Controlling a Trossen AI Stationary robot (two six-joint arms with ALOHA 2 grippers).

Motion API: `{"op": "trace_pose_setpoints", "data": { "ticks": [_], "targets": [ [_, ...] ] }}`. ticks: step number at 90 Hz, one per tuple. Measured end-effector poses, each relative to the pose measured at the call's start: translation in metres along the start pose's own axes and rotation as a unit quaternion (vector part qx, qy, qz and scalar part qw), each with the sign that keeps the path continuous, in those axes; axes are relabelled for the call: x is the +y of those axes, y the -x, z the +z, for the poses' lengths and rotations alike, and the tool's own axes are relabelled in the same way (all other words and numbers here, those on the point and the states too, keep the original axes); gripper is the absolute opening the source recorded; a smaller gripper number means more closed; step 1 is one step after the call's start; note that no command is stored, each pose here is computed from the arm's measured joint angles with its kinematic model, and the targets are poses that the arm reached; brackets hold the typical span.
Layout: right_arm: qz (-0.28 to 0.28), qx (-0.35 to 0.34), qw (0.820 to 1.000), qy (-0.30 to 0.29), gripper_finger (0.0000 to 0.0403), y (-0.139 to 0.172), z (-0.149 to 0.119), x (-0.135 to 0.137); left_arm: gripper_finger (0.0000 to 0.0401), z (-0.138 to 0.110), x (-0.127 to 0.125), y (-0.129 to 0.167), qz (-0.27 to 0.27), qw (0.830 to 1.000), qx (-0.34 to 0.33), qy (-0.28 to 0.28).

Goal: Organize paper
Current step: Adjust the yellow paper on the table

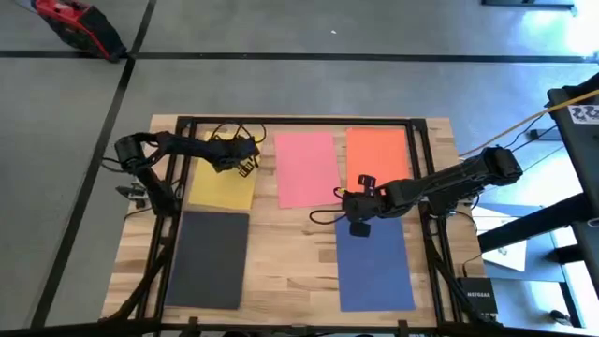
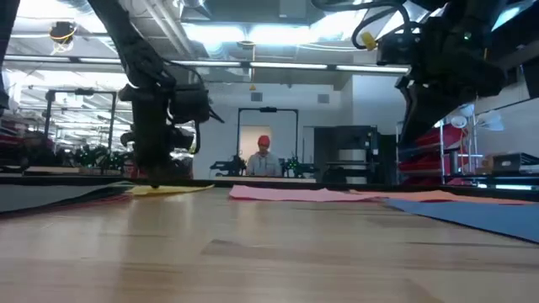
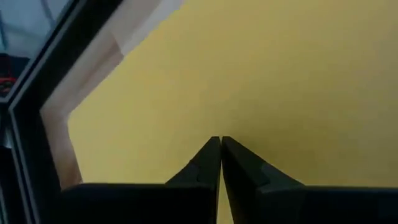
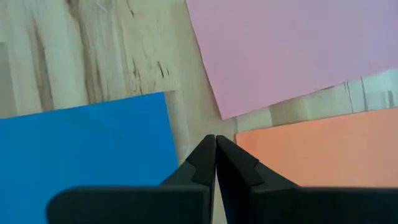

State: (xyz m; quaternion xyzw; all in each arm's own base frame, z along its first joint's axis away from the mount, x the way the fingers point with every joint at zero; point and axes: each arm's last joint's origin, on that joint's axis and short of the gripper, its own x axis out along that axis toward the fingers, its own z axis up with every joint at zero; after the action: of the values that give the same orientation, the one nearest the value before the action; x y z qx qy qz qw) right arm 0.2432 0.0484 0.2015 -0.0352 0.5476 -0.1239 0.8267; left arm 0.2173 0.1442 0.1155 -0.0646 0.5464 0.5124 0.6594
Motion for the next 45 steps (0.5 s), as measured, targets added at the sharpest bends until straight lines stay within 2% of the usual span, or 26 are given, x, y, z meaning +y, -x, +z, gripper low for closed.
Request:
{"op": "trace_pose_setpoints", "data": {
  "ticks": [45],
  "targets": [
    [0.001, 0.000, 1.000, 0.000, 0.0000, 0.0000, -0.0001, 0.0001, 0.0000, 0.0034, 0.0075, -0.0067, -0.001, 0.999, 0.004, 0.042]
  ]
}}
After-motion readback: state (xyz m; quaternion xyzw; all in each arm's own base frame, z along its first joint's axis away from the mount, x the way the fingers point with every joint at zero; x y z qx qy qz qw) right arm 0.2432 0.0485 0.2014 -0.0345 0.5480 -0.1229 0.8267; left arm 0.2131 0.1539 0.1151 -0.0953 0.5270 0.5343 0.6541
